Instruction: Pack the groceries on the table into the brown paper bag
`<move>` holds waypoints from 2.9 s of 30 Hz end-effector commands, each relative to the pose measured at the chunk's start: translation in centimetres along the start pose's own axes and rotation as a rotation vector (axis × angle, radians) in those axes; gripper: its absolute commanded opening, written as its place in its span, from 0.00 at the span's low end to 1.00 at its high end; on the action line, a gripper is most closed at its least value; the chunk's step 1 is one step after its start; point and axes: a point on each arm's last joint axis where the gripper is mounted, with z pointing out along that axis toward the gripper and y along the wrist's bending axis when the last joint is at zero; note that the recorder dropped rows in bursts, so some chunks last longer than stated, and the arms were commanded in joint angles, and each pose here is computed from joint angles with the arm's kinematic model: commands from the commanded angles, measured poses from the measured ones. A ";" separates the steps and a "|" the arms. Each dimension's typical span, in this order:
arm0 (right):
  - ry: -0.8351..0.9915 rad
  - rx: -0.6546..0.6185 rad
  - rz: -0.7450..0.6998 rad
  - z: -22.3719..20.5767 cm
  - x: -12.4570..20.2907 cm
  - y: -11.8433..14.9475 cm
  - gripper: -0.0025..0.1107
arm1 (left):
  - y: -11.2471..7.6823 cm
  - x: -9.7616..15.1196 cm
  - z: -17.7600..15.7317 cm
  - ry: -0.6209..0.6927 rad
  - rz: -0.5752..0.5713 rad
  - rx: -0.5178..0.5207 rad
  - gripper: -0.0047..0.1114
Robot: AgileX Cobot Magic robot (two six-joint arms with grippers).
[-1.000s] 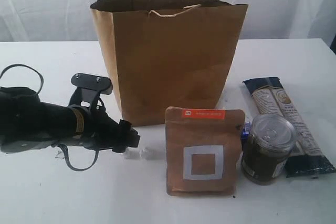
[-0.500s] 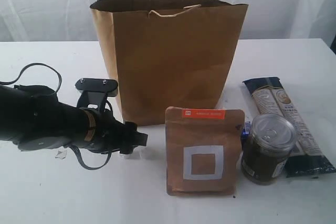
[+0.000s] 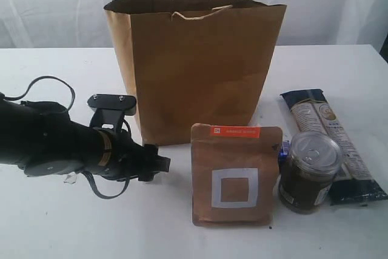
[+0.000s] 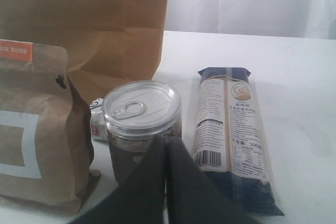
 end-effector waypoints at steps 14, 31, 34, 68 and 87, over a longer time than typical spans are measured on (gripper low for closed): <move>-0.011 0.003 0.002 0.0 0.0 0.0 0.02 | -0.2 0.5 0.6 0.027 0.001 -0.010 0.55; -0.011 0.003 0.002 0.0 0.0 0.0 0.02 | -2.1 0.0 -1.4 0.086 0.134 0.056 0.55; -0.011 0.003 0.002 0.0 0.0 0.0 0.02 | -2.1 0.1 -1.4 0.091 0.135 0.059 0.55; -0.011 0.003 0.002 0.0 0.0 0.0 0.02 | -0.4 -0.9 -0.5 0.128 0.120 0.005 0.62; -0.011 0.003 0.002 0.0 0.0 0.0 0.02 | 0.0 0.4 1.5 0.220 0.064 -0.030 0.55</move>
